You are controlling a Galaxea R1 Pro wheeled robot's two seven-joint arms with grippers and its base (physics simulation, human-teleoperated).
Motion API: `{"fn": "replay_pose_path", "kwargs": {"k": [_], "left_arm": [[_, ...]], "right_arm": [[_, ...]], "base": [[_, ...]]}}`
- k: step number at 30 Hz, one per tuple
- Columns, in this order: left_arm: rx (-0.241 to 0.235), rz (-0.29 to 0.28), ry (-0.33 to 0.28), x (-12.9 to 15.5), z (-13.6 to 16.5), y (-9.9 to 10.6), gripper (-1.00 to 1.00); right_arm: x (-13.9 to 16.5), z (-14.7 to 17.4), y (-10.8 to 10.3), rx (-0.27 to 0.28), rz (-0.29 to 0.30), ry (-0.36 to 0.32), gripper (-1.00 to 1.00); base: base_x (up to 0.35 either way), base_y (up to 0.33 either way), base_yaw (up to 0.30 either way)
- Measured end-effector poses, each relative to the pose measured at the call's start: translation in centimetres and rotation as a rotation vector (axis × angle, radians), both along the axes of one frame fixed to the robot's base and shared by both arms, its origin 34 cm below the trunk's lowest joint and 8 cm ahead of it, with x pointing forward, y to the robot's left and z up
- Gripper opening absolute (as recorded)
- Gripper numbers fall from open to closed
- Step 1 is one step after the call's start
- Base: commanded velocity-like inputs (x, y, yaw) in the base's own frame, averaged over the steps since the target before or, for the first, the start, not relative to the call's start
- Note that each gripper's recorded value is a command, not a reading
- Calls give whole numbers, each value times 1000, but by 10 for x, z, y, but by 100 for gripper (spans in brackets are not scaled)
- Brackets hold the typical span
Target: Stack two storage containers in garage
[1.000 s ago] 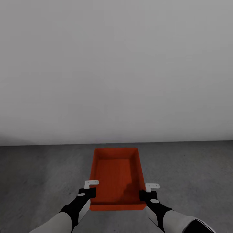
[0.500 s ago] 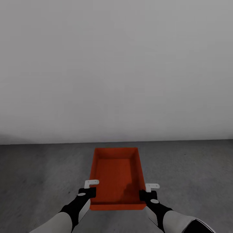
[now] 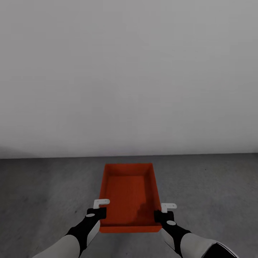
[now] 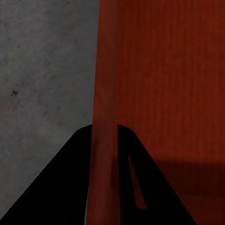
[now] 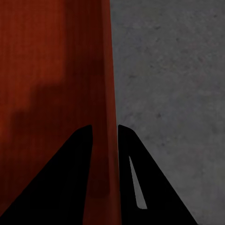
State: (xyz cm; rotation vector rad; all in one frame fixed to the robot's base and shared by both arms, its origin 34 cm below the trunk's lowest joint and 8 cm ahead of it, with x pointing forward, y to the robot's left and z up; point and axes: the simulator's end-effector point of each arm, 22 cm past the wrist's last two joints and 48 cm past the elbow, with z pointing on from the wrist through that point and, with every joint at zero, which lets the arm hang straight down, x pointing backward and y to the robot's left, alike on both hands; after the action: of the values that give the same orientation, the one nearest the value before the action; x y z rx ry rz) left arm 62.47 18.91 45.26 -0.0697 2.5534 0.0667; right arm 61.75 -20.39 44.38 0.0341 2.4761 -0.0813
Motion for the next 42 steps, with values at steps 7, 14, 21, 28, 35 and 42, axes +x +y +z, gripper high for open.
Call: {"fn": "replay_pose_path", "kwargs": {"k": [7,14,21,28,35,42], "left_arm": [[0,-1,0,-2,-14,0,-100],[0,0,0,-4,-28,0,-100],[-1,0,1,-7,-42,0,-100],[-2,1,3,-9,-57,0,-100],[-2,1,4,-12,-71,0,-100],[-2,2,4,-15,-86,0,-100]], "right_arm": [[-2,-14,0,0,0,0,-100],[-4,-28,0,0,0,1,-100],[-6,-42,0,-1,1,2,-100],[-9,-56,0,-1,2,3,-100],[-12,-71,0,-1,2,4,-100],[-14,-85,0,-1,3,5,-100]], "base": [[0,0,0],[0,0,0],[0,0,0],[0,0,0],[0,0,0],[0,0,0]]}}
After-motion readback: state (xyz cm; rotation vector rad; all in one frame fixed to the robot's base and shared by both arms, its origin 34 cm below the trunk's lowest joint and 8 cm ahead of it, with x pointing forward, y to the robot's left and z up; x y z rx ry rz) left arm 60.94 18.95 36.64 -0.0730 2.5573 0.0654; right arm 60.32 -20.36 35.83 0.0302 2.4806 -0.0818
